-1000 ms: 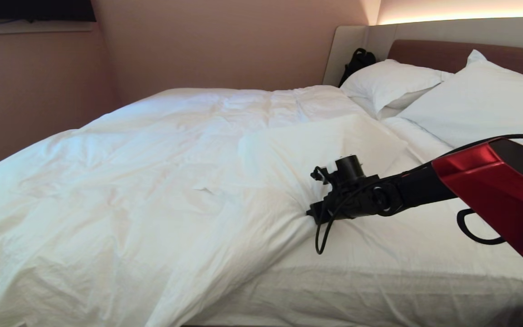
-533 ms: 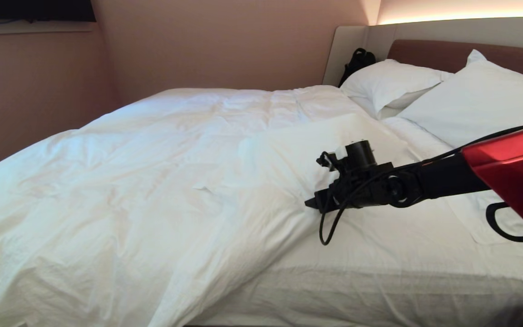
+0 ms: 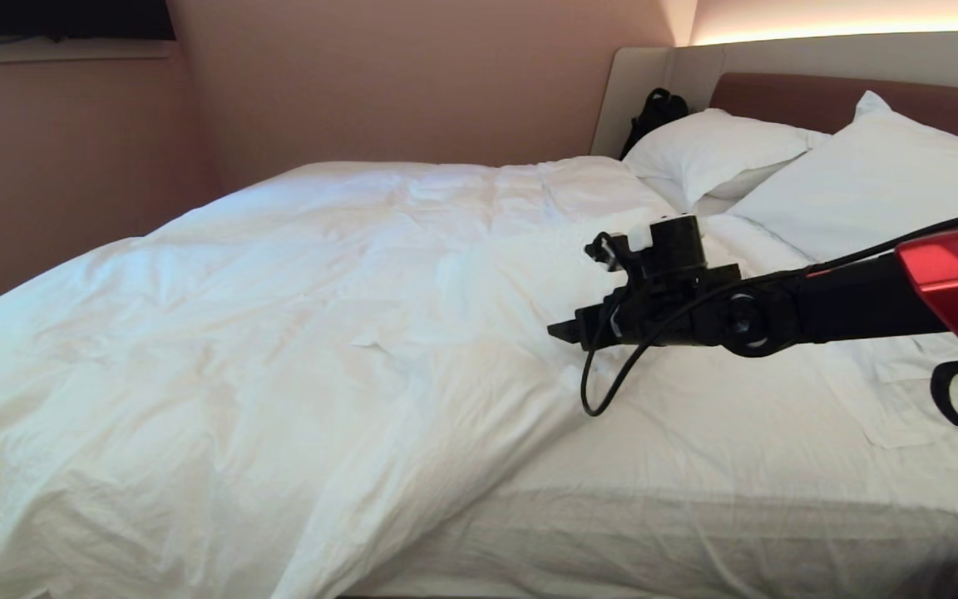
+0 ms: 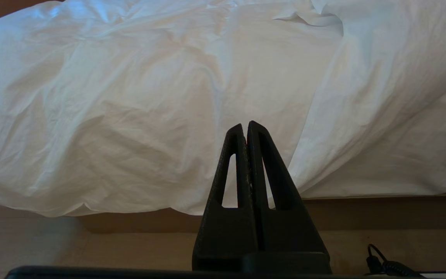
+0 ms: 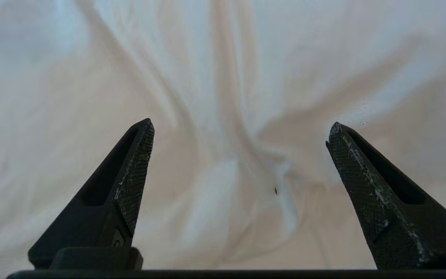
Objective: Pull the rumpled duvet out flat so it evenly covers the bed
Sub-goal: Flatten the corners of the folded blanket
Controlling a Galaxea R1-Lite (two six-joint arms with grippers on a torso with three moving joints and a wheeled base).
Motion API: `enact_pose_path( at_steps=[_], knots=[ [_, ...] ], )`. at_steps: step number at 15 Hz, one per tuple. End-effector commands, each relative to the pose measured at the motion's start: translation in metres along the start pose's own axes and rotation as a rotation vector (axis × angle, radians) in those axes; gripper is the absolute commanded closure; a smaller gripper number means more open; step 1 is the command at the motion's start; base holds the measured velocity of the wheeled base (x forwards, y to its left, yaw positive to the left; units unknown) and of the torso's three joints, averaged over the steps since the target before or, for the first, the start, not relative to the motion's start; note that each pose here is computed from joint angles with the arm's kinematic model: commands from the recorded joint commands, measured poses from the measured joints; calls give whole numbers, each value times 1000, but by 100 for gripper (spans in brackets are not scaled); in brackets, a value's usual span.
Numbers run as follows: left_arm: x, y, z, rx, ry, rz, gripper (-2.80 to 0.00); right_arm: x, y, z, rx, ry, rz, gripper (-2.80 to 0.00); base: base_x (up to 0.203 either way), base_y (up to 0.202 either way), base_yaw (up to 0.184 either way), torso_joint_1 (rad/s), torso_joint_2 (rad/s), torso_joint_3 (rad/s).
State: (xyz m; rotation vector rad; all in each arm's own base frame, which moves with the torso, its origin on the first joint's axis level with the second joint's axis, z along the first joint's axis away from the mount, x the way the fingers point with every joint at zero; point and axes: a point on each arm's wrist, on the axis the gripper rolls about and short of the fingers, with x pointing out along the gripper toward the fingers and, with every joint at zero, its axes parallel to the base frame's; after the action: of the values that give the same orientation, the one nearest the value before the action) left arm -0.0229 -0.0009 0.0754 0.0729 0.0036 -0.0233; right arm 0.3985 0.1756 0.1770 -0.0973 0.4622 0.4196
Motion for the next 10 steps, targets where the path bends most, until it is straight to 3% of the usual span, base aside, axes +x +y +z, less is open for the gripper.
enact_pose_path(
  at_steps=[1,5,10],
  knots=[
    [0,0,0,1,0,0,0,26,2,5,-13,-128,4,-280,0,0,0,0,0,0],
    [0,0,0,1,0,0,0,96,1,-21,-16,-120,-25,-280,0,0,0,0,0,0],
    [0,0,0,1,0,0,0,124,2,-40,-19,-91,-52,-280,0,0,0,0,0,0]
  ],
)
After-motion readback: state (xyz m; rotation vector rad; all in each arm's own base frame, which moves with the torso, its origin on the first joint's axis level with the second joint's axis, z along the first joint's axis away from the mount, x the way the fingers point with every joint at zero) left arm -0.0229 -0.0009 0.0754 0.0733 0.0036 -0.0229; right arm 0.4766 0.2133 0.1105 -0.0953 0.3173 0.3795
